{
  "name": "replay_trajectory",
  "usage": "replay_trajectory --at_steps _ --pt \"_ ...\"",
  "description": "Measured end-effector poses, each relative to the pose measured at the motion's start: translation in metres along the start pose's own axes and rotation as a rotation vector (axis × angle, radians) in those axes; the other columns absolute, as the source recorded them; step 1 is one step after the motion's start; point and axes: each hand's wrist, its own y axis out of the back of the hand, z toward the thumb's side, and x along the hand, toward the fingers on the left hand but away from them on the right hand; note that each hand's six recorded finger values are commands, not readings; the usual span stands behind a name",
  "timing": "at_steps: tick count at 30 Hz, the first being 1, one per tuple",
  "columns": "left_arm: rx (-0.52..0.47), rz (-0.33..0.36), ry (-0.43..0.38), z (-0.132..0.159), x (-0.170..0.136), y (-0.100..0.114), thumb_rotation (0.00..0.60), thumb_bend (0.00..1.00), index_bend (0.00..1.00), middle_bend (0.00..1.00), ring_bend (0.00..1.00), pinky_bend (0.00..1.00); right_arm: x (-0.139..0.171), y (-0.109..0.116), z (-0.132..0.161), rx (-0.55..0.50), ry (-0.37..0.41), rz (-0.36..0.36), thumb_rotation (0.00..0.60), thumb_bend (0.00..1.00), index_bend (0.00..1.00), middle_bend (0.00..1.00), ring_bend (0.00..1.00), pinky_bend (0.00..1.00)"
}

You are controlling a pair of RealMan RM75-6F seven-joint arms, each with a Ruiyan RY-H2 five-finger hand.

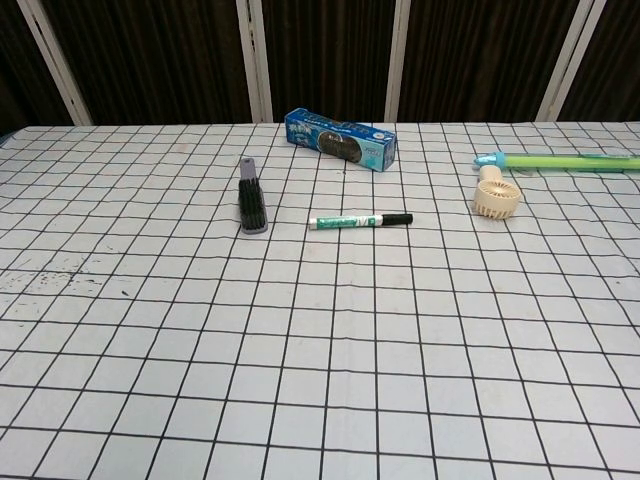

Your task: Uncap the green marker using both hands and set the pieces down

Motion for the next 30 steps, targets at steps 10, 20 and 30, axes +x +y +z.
replay_trajectory --at_steps 10,20,30 --pt "-0.06 -0.061 0.026 0.014 0.055 0.007 0.6 0.49 0.07 0.0 0.0 0.0 -0.005 -0.008 0.004 0.014 -0.003 0.035 0.6 0.18 0.02 0.08 0.06 0.04" --pt "-0.054 0.005 0.072 0.045 0.15 0.024 0.6 0.49 0.1 0.0 0.0 0.0 -0.007 -0.013 0.002 0.035 -0.026 0.061 0.6 0.18 0.02 0.08 0.06 0.03" --pt "-0.142 -0.008 0.013 0.126 0.216 0.007 0.6 0.49 0.25 0.01 0.0 0.0 -0.012 -0.017 0.001 0.038 -0.036 0.077 0.6 0.18 0.02 0.08 0.06 0.04"
